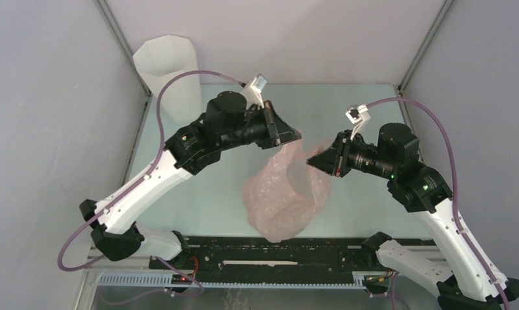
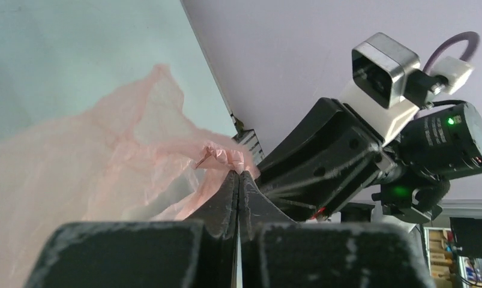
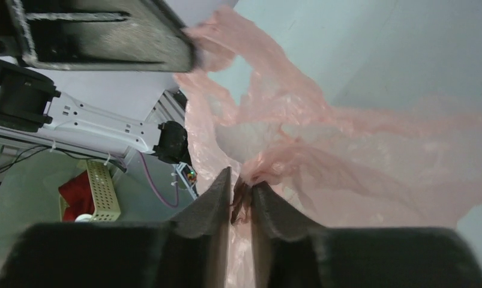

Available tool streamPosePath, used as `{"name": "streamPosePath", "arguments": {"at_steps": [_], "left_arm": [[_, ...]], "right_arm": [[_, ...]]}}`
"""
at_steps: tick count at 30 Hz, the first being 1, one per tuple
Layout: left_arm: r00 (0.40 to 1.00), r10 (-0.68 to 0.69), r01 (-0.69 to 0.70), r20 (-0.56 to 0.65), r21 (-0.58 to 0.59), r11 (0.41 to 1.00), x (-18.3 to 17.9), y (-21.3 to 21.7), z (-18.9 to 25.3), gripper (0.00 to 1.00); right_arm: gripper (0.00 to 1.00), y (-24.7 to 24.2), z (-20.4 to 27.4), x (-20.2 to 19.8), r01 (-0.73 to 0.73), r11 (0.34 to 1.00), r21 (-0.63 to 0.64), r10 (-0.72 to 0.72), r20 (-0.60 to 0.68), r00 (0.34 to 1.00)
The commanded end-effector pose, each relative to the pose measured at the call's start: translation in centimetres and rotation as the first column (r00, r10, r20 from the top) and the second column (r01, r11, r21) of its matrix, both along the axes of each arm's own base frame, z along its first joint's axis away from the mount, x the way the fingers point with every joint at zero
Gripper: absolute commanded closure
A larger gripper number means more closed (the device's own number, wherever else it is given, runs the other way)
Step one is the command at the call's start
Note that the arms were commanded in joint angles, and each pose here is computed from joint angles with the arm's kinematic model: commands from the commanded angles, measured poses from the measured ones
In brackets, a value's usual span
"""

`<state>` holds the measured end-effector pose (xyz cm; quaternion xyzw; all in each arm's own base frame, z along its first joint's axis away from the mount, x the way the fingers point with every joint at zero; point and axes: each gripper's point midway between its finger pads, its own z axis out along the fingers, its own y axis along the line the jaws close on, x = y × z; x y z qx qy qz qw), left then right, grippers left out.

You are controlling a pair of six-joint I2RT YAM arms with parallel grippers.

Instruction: Put the trash bags into the trash bin

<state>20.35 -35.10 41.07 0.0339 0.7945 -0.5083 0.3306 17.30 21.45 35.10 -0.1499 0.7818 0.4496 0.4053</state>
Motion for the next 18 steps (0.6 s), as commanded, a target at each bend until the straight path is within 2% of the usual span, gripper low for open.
{"name": "streamPosePath", "arguments": {"at_steps": [1, 4, 5, 10, 15, 18], "left_arm": [[0.997, -0.071, 0.072, 0.02, -0.07, 0.995, -0.9, -1.9, 2.8, 1.0], [0.996, -0.091, 0.092, 0.012, -0.07, 0.993, -0.8, -2.8, 2.8, 1.0], [0.995, -0.096, 0.097, 0.009, -0.069, 0.993, -0.8, -3.0, 2.7, 1.0], [0.993, -0.119, 0.118, -0.016, -0.061, 0.991, -0.8, -4.0, 2.0, 1.0], [0.991, -0.133, 0.132, -0.027, -0.058, 0.99, -0.9, -4.6, 1.7, 1.0], [0.989, -0.144, 0.142, -0.034, -0.058, 0.988, -0.9, -5.0, 1.5, 1.0]], "right_arm": [[0.67, 0.3, 3.1, -0.3, 0.012, 0.998, 0.062, -0.018, 0.093, 0.996], [0.44, 0.0, 3.3, 0.0, 0.056, 0.996, 0.07, -0.063, 0.108, 0.992], [0.39, 0.0, 3.0, 0.0, 0.056, 0.996, 0.069, -0.063, 0.105, 0.993], [0.34, 0.2, 2.2, 0.5, 0.087, 0.994, 0.065, -0.092, 0.073, 0.993], [0.29, -0.9, 1.2, 2.2, 0.245, 0.969, 0.038, -0.246, 0.032, 0.969], [0.29, -0.5, 1.4, 2.7, 0.26, 0.964, 0.05, -0.262, 0.025, 0.965]]}}
